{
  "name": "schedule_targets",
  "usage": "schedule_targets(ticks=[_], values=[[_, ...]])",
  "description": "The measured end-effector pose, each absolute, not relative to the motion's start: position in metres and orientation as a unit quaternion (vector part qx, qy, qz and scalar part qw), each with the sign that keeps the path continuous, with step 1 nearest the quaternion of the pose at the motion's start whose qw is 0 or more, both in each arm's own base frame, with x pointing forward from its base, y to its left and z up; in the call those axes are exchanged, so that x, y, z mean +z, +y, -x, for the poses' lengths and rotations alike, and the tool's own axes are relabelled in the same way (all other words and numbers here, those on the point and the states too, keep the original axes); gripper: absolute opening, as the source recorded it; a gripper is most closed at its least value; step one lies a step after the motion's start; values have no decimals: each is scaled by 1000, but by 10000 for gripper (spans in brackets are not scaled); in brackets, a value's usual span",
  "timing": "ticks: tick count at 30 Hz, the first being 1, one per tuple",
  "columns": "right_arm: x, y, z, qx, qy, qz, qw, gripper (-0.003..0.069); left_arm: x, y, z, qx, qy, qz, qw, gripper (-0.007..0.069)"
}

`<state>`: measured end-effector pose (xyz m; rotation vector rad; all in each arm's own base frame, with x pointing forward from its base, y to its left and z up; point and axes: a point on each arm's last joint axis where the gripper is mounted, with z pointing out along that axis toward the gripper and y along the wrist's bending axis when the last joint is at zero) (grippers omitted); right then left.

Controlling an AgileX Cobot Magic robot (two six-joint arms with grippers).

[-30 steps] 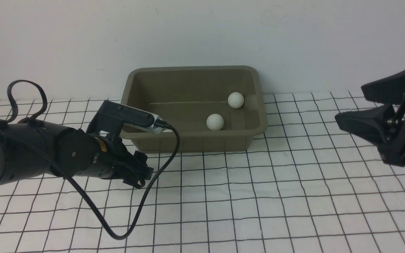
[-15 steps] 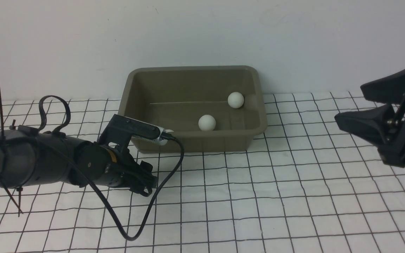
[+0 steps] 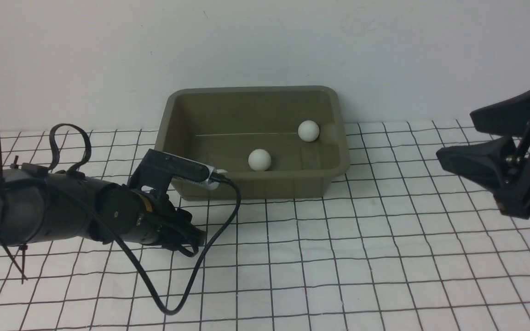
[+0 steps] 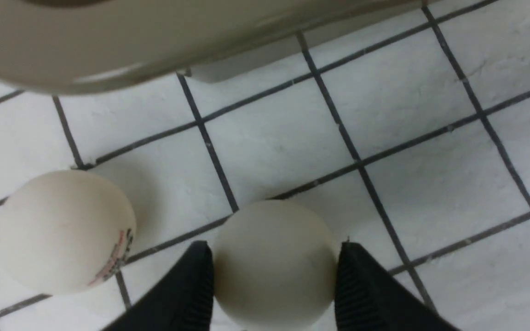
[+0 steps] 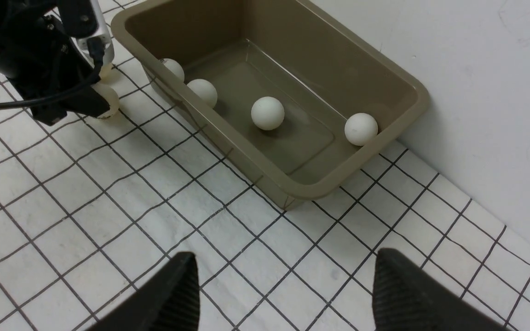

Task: Put the table tennis balls into the box on the white checkered tablecloth.
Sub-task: 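Reach for and grasp a ping pong ball on the table beside the basket, then drop the ball into the bin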

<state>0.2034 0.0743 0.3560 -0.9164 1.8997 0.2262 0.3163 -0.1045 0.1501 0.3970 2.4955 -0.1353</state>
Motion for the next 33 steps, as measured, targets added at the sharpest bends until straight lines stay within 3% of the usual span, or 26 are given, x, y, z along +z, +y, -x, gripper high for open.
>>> schedule_targets(ticks=[7,12,16,23,29,33], values=[[356,74,-204,92,781,377,490,461,206,-135,-287,-80,913,-204,345,304],[356,74,-203,93,781,379,487,461,250,-137,-297,-101,827,-202,514,304],[356,74,-203,93,781,379,487,461,250,-120,-319,-82,794,-185,572,304],[356,74,-203,94,781,378,488,461,212,-106,-367,-42,800,-202,563,314],[356,75,-203,97,781,376,488,461,202,-117,-385,-66,795,-221,561,422],[356,76,-202,106,782,375,486,461,208,-111,-378,-65,830,-189,521,445]])
